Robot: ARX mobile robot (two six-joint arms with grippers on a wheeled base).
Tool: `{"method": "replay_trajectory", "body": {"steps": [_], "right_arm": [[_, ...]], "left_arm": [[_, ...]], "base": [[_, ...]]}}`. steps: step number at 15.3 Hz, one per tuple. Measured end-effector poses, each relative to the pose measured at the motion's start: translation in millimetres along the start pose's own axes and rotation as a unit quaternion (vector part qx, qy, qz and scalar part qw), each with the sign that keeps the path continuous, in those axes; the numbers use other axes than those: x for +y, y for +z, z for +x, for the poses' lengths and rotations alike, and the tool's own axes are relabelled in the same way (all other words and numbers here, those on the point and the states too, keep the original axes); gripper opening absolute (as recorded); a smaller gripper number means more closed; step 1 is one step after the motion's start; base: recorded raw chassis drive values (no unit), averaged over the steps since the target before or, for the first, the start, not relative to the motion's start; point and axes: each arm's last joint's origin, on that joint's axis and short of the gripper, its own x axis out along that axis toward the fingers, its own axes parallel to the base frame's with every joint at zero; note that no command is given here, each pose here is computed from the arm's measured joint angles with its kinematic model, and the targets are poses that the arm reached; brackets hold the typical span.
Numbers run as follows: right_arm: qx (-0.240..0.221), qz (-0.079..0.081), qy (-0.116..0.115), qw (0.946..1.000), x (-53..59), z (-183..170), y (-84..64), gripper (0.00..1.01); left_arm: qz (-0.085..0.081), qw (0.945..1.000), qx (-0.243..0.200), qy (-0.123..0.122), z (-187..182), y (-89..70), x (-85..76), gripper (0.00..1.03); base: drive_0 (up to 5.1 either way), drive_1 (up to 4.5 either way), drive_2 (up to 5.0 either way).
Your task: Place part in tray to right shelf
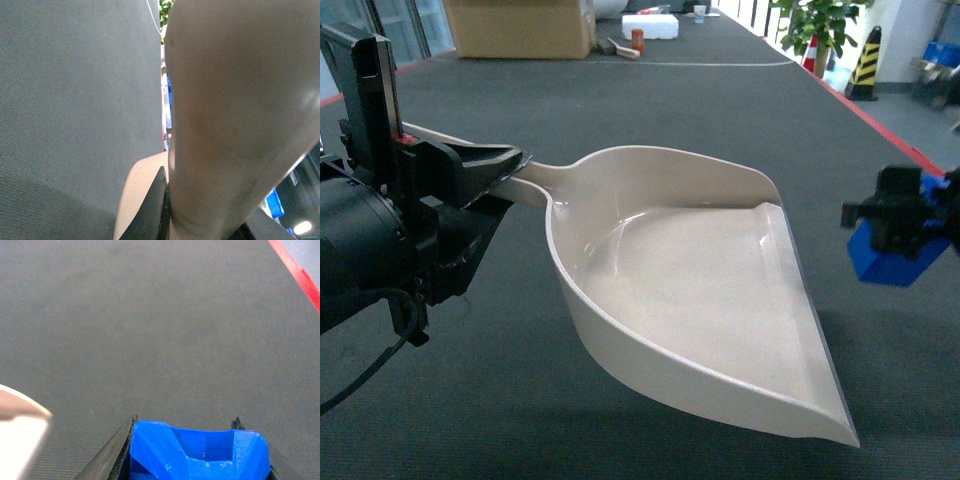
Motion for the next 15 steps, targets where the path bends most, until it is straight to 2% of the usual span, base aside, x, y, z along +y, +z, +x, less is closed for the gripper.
{"method": "replay_trajectory", "body": {"steps": [2,3,4,5,6,7,8,9,10,11,12,14,15], "right_arm": [[-0.056,0.022,0.058,0.9965,18.9,-34,37.7,0.48],[-0.075,0.037,0.105,0.9910,37.0,-49,54.9,0.48],[-0.072,0.052,0.154,0.9840,57.8,-56,64.3,0.48],[-0.048,0.069,0.190,0.9781,79.4,-57,63.0,0.48],[-0.008,0.082,0.212,0.9737,100.4,-53,51.9,0.48],[0.034,0.087,0.234,0.9676,119.5,-47,35.4,0.49],[0.053,0.080,0.223,0.9701,131.9,-42,19.8,0.61],[0.053,0.076,0.214,0.9725,135.4,-42,14.3,0.70],[0.020,0.078,0.205,0.9755,131.3,-47,18.8,0.81],[-0.026,0.076,0.189,0.9787,122.8,-58,30.0,0.90],[-0.087,0.072,0.174,0.9783,108.8,-76,46.4,1.00],[-0.192,0.052,0.136,0.9705,83.3,-112,67.6,0.98],[-0.236,0.023,0.107,0.9656,67.7,-133,68.0,0.98]], "left_arm": [[0.000,1.0000,0.000,0.000,0,0.0,0.0,0.17],[0.000,1.0000,0.000,0.000,0,0.0,0.1,0.17],[0.000,1.0000,0.000,0.000,0,0.0,0.0,0.17],[0.000,1.0000,0.000,0.000,0,0.0,0.0,0.17],[0.000,1.0000,0.000,0.000,0,0.0,0.0,0.17],[0.000,1.0000,-0.001,0.000,0,0.0,0.0,0.17],[0.000,1.0000,-0.001,0.000,0,0.0,0.0,0.17],[0.000,1.0000,0.000,0.002,0,-0.1,0.3,0.17],[0.000,1.0000,0.002,0.001,0,-0.2,0.3,0.17],[0.000,1.0000,0.001,0.001,0,-0.1,0.1,0.17],[0.000,1.0000,-0.001,0.001,0,0.3,0.3,0.17],[0.000,1.0000,0.000,0.001,0,0.0,0.2,0.17],[0.000,1.0000,0.002,0.001,0,-0.3,0.1,0.17]], "base": [[0.0,0.00,0.0],[0.0,0.00,0.0],[0.0,0.00,0.0],[0.0,0.00,0.0],[0.0,0.00,0.0],[0.0,0.00,0.0],[0.0,0.00,0.0],[0.0,0.00,0.0],[0.0,0.00,0.0],[0.0,0.00,0.0],[0.0,0.00,0.0],[0.0,0.00,0.0],[0.0,0.00,0.0]]}}
